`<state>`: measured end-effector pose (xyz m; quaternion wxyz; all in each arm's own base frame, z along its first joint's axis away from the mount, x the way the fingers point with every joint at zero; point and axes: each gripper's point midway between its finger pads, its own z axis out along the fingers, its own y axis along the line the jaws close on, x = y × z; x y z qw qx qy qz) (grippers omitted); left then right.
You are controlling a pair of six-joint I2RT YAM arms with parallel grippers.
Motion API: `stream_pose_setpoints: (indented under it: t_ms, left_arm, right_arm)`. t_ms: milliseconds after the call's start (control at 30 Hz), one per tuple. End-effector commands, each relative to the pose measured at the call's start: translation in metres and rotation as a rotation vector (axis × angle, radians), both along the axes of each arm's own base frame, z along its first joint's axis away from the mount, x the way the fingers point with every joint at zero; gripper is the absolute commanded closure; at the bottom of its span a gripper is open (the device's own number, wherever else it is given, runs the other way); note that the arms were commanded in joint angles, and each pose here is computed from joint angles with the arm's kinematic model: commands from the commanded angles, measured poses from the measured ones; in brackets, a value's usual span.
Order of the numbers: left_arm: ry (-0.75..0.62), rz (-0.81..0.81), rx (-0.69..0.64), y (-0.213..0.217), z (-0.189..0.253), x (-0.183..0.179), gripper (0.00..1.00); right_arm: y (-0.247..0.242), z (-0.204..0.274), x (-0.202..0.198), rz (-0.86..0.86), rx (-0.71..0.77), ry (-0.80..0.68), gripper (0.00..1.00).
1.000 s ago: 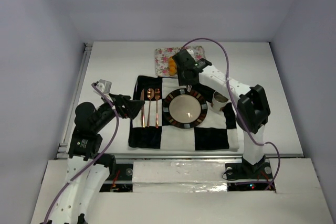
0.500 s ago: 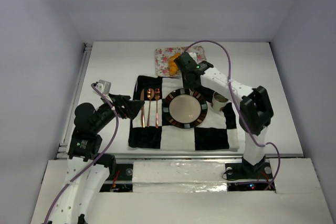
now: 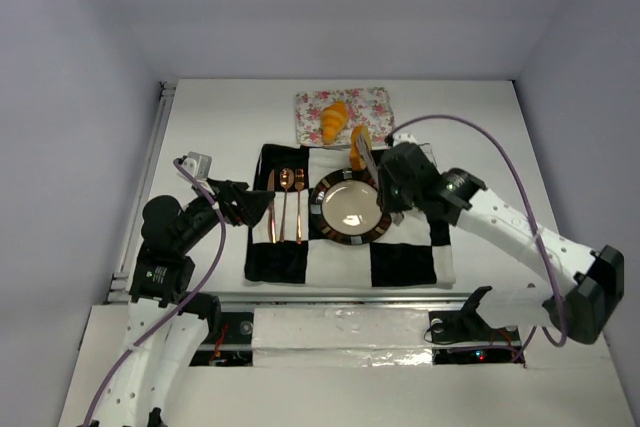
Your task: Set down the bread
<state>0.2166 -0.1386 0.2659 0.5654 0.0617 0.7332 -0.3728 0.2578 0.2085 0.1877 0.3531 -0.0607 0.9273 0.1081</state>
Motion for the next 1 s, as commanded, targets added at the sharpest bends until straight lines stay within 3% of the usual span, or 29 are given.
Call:
stream_pose_setpoints:
  t_ms: [0,133,300,433,533,733,967]
  left_arm:
    - [-0.019,-0.009,0.004,-0.002,0.002,0.003,0.16]
    - [-0.010,-0.004,0.004,-0.001,0.000,0.004,0.16]
    - [-0.010,-0.001,0.004,-0.001,0.000,0.004,0.17]
    - [-0.014,0.007,0.003,0.000,0.001,0.004,0.17]
    - [-0.016,0.005,0.003,0.000,0.002,0.004,0.17]
    - [-0.012,-0.001,0.002,-0.001,0.001,0.004,0.17]
    - [-0.015,-0.001,0.002,-0.001,0.001,0.003,0.18]
  right_arm:
    - [0.009,-0.010,-0.043,0.067,0.065,0.073,0.86]
    - [0.027,-0.026,-0.075,0.137,0.054,0.123,0.86]
    - [0.051,-0.042,-0.087,0.200,0.016,0.156,0.86]
    - [0.058,-0.037,-0.084,0.197,0.034,0.137,0.65]
    - [0.057,-0.017,-0.080,0.168,0.086,0.088,0.58]
    - [0.066,0.011,-0.075,0.151,0.212,0.021,0.56]
    - [0.071,0.021,-0.005,0.029,0.286,-0.074,0.56]
